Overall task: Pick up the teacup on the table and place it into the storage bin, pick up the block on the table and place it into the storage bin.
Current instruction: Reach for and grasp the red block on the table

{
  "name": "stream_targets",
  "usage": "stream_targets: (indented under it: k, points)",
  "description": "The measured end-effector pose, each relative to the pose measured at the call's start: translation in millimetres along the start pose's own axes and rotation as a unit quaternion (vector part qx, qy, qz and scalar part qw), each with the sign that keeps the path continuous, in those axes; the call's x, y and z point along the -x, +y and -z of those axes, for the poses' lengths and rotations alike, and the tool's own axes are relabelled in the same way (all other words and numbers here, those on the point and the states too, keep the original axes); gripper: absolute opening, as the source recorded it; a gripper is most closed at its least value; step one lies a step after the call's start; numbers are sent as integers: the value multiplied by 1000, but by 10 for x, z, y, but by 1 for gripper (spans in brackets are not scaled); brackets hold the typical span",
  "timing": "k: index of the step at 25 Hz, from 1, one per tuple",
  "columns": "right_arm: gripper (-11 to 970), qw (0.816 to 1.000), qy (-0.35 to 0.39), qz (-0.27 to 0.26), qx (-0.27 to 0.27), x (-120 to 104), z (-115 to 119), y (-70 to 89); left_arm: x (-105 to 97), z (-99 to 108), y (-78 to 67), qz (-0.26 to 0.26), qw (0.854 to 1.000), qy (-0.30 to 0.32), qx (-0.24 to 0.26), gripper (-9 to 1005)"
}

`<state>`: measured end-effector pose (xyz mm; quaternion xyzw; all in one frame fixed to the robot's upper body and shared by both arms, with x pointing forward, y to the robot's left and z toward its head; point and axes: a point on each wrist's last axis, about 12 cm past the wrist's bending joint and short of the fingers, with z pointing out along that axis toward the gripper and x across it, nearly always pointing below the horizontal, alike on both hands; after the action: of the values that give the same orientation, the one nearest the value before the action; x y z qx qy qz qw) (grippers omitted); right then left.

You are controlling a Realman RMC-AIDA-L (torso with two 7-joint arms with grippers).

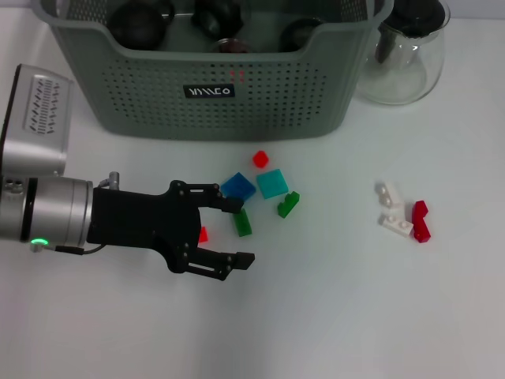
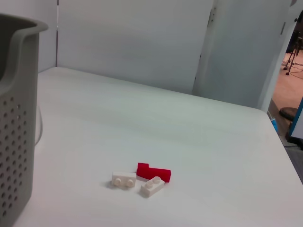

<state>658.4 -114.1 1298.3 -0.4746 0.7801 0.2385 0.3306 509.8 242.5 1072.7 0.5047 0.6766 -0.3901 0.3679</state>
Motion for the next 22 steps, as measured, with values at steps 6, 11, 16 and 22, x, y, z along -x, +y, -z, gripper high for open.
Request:
stream_targets:
  k: [6, 11, 16, 22]
  points:
    - [806, 988, 44, -17, 144, -469, 488, 162, -2, 4, 4, 0, 1000, 1, 1, 847]
    - [807, 974, 138, -53, 172, -1072, 452, 215, -5, 9, 7, -1, 1000, 2, 3, 846]
    - [808, 961, 233, -84, 126, -1583, 341, 190, -4, 9, 14, -1, 1000, 2, 5, 847]
    - [807, 956, 281, -69, 54, -1807, 96, 110, -26, -3, 47, 4, 1000, 7, 20, 846]
